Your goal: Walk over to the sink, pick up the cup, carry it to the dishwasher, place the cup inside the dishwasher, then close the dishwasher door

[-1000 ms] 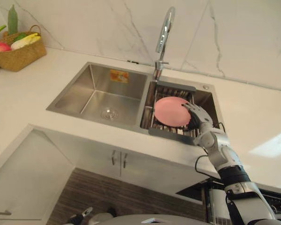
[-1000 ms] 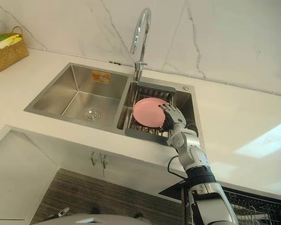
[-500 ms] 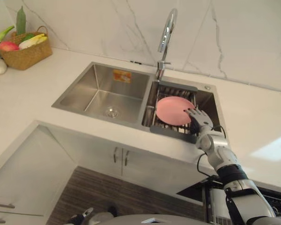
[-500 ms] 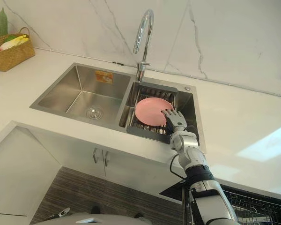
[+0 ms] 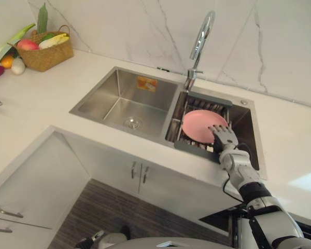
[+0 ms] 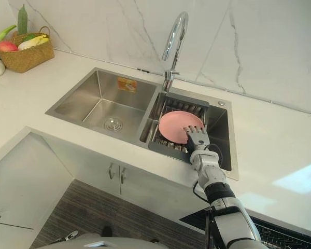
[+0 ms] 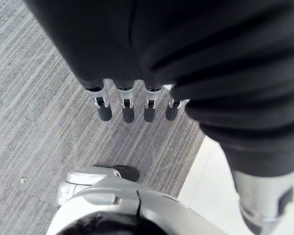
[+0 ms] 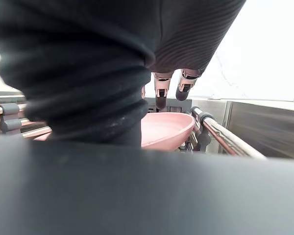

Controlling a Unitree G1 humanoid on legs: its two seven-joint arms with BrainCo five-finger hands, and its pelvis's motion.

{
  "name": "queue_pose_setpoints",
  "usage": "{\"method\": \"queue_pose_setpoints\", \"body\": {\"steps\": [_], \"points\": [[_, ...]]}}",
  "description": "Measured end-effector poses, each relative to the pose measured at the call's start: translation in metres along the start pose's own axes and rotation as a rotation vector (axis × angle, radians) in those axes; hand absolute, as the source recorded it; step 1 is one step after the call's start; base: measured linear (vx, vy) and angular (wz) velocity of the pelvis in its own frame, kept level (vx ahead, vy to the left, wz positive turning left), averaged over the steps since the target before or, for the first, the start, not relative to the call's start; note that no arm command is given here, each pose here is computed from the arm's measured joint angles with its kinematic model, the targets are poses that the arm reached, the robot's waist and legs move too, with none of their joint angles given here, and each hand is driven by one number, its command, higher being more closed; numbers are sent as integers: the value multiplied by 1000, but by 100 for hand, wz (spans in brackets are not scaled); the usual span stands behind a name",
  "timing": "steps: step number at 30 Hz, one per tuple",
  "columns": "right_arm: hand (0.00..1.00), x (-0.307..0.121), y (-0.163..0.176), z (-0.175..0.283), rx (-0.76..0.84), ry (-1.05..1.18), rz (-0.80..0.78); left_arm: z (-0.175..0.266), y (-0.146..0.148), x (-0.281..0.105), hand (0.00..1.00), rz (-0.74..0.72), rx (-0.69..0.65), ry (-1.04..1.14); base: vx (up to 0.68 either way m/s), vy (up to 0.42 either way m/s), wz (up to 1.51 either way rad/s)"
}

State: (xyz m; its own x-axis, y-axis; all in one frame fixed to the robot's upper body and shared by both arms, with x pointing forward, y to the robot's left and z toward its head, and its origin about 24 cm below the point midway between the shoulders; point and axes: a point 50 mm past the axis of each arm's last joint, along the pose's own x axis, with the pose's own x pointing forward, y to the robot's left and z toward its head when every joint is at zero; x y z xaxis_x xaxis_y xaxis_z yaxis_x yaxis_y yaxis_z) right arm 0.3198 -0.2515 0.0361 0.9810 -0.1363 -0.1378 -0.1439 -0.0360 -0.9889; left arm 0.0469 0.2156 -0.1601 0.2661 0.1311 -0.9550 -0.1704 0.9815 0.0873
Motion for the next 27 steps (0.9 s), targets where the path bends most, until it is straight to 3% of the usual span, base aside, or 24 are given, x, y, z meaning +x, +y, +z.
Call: {"method": "queue_pose_setpoints", "body": {"steps": [27], "points": [[0, 3, 8, -13, 18, 105, 3, -17, 13, -4, 0, 9, 3, 30, 7, 7, 6]]}}
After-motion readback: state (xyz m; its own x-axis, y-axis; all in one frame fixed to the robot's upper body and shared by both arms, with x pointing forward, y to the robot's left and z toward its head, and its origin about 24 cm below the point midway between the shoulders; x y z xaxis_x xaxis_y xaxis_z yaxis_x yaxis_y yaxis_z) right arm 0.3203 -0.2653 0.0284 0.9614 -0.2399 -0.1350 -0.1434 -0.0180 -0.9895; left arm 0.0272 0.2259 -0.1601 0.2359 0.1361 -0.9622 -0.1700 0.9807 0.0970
